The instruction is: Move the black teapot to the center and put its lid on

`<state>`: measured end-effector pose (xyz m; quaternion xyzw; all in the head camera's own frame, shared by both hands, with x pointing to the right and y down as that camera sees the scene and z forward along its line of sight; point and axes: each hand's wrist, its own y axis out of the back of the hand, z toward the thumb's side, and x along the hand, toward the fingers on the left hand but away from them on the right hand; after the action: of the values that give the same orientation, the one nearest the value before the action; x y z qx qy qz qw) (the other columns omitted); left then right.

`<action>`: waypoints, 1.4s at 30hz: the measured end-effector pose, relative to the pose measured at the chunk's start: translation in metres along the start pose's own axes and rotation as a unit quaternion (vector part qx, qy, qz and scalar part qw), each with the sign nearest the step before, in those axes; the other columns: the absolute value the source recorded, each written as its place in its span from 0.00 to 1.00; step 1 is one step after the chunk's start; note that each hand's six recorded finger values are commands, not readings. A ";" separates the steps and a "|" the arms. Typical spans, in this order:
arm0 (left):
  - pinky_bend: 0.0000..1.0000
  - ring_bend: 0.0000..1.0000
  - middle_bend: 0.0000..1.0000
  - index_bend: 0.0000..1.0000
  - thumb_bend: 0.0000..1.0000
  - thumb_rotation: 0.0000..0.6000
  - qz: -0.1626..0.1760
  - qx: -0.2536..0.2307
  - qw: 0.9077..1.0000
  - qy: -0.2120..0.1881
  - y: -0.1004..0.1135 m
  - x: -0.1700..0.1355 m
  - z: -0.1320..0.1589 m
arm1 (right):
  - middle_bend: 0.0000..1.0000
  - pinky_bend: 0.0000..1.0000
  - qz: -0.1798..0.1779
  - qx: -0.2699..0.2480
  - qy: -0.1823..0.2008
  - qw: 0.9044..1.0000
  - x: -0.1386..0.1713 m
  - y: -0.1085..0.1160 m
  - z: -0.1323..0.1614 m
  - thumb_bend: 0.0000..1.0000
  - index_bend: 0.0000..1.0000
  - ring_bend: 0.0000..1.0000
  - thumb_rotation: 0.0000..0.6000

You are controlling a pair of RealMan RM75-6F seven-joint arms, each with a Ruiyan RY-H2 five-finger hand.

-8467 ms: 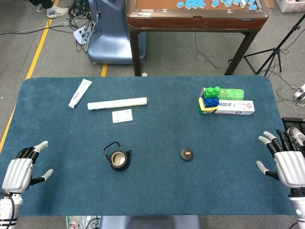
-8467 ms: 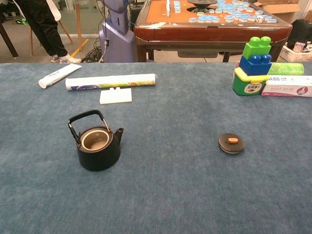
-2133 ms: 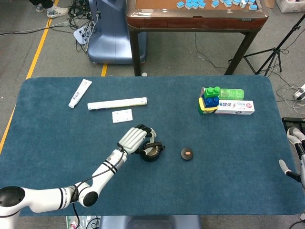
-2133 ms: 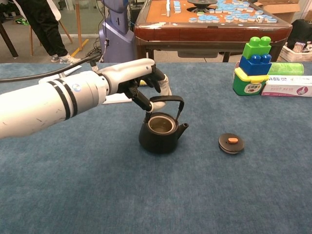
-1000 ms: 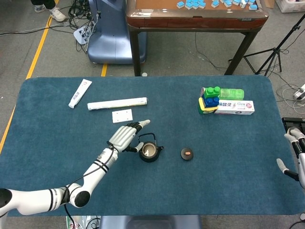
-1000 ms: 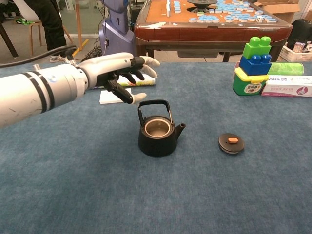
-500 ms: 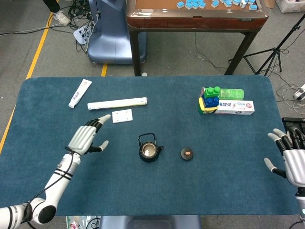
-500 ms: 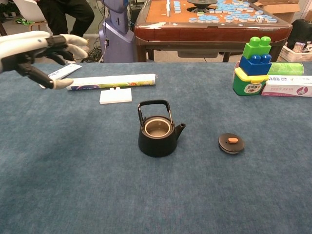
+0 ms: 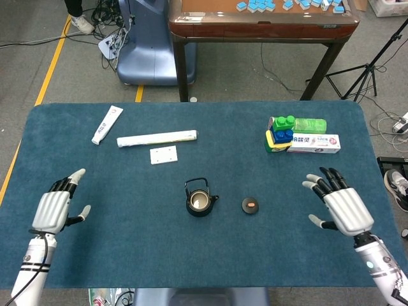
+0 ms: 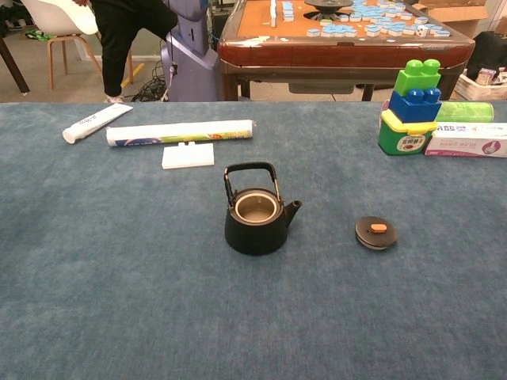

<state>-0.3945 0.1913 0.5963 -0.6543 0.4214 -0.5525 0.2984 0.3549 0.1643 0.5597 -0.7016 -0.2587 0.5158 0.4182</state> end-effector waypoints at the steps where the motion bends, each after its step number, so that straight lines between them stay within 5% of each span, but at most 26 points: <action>1: 0.14 0.14 0.13 0.06 0.30 1.00 0.003 0.004 1.000 0.007 0.000 -0.006 -0.006 | 0.21 0.05 0.005 -0.001 0.009 1.000 -0.005 -0.001 0.004 0.21 0.27 0.00 1.00; 15: 0.14 0.14 0.13 0.06 0.30 1.00 0.022 -0.005 0.999 0.030 0.008 -0.043 -0.031 | 0.18 0.03 0.082 0.042 0.122 0.988 -0.076 -0.034 0.074 0.21 0.31 0.00 1.00; 23: 0.14 0.14 0.13 0.06 0.30 1.00 0.019 -0.020 0.999 0.037 0.009 -0.050 -0.035 | 0.07 0.00 0.110 0.086 0.119 0.983 -0.098 -0.064 0.085 0.21 0.31 0.00 1.00; 33: 0.14 0.14 0.13 0.06 0.30 1.00 0.012 -0.031 0.998 0.045 0.006 -0.053 -0.038 | 0.05 0.00 0.139 0.123 0.115 0.976 -0.114 -0.102 0.094 0.21 0.31 0.00 1.00; 42: 0.13 0.14 0.13 0.06 0.30 1.00 0.010 -0.035 0.998 0.053 0.005 -0.055 -0.042 | 0.05 0.00 0.153 0.130 0.119 0.972 -0.127 -0.113 0.104 0.21 0.31 0.00 1.00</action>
<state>-0.4382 0.2408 0.5747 -0.6295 0.4623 -0.5687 0.2582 0.2226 0.1544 0.7082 -0.7290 -0.0270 0.5156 0.4495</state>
